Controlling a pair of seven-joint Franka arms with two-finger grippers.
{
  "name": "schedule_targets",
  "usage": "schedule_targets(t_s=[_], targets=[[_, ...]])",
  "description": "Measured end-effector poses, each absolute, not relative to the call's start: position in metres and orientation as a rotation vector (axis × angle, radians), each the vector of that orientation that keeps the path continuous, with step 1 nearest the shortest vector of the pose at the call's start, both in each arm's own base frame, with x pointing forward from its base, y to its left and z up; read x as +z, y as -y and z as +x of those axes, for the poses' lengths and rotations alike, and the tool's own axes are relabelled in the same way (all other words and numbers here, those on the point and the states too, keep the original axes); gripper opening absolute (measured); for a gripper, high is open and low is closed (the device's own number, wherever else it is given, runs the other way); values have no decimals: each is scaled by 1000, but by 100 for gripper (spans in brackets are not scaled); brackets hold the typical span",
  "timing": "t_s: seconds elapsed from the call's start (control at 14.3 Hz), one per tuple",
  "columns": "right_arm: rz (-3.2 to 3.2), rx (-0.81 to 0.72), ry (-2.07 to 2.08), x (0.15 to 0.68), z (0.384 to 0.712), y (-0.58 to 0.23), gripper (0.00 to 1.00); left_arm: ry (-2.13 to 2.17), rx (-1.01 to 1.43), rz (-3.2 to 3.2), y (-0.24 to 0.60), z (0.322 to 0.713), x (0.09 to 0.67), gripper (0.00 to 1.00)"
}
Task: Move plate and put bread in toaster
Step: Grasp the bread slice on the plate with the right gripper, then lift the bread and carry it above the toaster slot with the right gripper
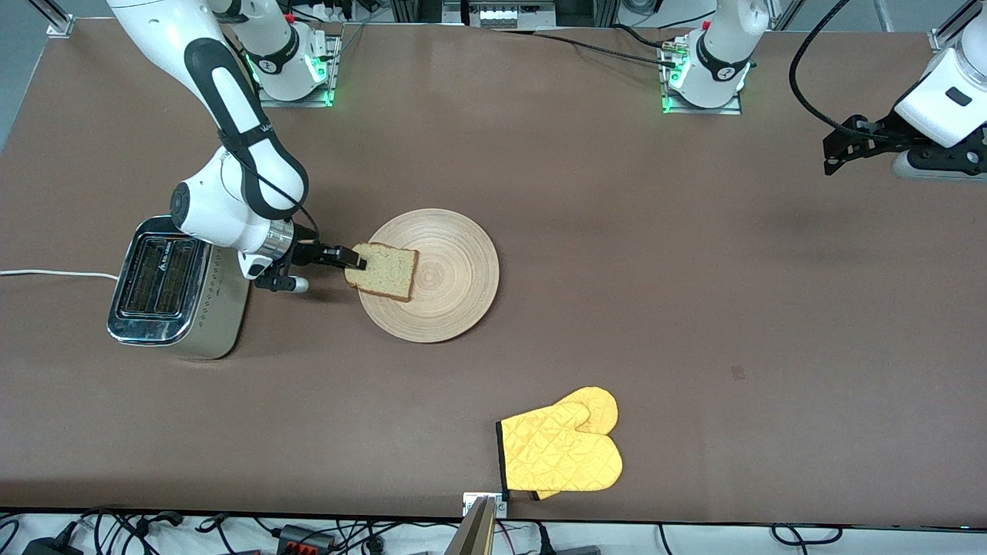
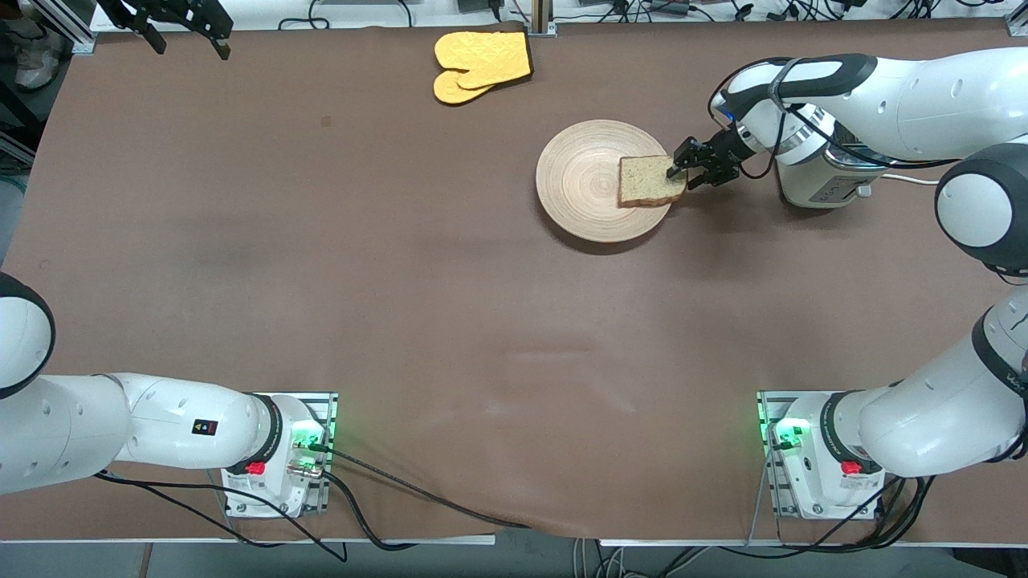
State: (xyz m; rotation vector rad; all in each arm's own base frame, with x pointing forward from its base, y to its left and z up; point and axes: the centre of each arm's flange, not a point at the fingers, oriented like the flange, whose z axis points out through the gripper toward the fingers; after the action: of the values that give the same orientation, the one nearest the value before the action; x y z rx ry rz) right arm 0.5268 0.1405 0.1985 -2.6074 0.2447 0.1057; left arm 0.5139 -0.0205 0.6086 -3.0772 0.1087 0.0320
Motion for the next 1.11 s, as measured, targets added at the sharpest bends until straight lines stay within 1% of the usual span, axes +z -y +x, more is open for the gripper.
schedule_targets(t_s=[0.07, 0.14, 0.21, 0.28, 0.35, 0.42, 0.56, 0.63, 0.77, 0.84, 0.91, 1.11], targets=[[-2607, 106, -245, 198, 527, -141, 61, -109, 32, -3077, 20, 514, 609, 100], [-2607, 106, -245, 198, 527, -141, 61, -109, 32, -3077, 20, 514, 609, 100], [-2607, 105, -245, 199, 527, -141, 52, -109, 33, -3077, 20, 514, 609, 100], [-2606, 104, -245, 199, 527, -141, 42, -109, 33, -3077, 20, 514, 608, 100], [-2605, 103, -245, 199, 527, -141, 34, -109, 34, -3077, 20, 514, 608, 100], [-2605, 102, -244, 199, 528, -141, 34, -109, 34, -3077, 20, 514, 608, 100], [-2604, 100, -244, 200, 528, -142, 23, -109, 34, -3077, 20, 514, 608, 100], [-2603, 98, -244, 201, 529, -142, 23, -108, 35, -3077, 20, 514, 608, 100], [-2602, 93, -243, 202, 530, -143, 13, -107, 35, -3077, 20, 514, 608, 100], [-2601, 90, -242, 203, 531, -143, 13, -106, 36, -3077, 20, 514, 608, 100], [-2600, 86, -241, 204, 533, -143, 9, -106, 36, -3077, 19, 514, 608, 100], [-2595, 65, -238, 210, 539, -144, 8, -105, 36, -3077, 19, 514, 608, 100]])
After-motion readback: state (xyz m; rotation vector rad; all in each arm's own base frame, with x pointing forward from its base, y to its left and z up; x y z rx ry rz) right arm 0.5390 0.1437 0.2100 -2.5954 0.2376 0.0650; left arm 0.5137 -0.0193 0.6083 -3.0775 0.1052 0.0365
